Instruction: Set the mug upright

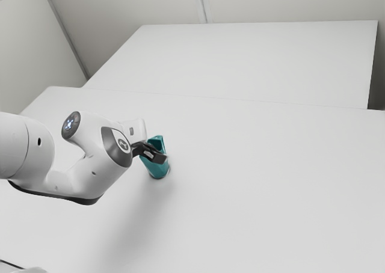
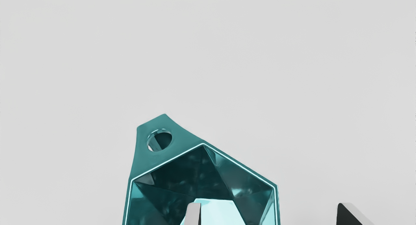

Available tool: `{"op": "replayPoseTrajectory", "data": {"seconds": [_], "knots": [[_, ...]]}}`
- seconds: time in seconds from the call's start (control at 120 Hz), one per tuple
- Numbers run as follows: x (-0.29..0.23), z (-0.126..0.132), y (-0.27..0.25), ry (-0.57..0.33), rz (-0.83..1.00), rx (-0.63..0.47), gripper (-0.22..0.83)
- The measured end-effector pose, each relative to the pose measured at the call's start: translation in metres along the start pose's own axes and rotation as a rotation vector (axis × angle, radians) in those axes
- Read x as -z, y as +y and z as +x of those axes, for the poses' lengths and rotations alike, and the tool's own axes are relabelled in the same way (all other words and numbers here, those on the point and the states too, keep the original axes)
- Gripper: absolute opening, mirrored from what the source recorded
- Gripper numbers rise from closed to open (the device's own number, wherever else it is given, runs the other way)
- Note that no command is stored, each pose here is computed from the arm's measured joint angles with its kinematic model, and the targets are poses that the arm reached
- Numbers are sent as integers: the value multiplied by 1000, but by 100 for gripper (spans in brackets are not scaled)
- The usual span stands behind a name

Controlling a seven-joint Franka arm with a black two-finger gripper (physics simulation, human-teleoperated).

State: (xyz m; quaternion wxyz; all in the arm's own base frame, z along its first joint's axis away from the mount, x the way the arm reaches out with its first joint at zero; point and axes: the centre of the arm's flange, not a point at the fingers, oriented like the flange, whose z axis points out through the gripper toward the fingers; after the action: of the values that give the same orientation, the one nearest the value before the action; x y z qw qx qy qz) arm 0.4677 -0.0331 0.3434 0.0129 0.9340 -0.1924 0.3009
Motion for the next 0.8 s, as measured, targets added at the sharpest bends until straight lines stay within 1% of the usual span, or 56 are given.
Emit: {"op": "replayPoseTrajectory", "data": {"seconds": [0.167,0.35,0.392,0.5,0.575,0.65,0.742,0.8], "knots": [[9,8,0,10,2,-12,53],[22,15,-7,-12,-61,8,58],[27,22,-10,-18,-83,3,59],[49,60,-25,-54,-129,-59,60],[73,96,-48,-94,-143,-106,60],[101,126,-69,-144,-144,-129,61],[137,169,-77,-228,-138,-188,61],[154,184,-82,-280,-133,-183,61]]}}
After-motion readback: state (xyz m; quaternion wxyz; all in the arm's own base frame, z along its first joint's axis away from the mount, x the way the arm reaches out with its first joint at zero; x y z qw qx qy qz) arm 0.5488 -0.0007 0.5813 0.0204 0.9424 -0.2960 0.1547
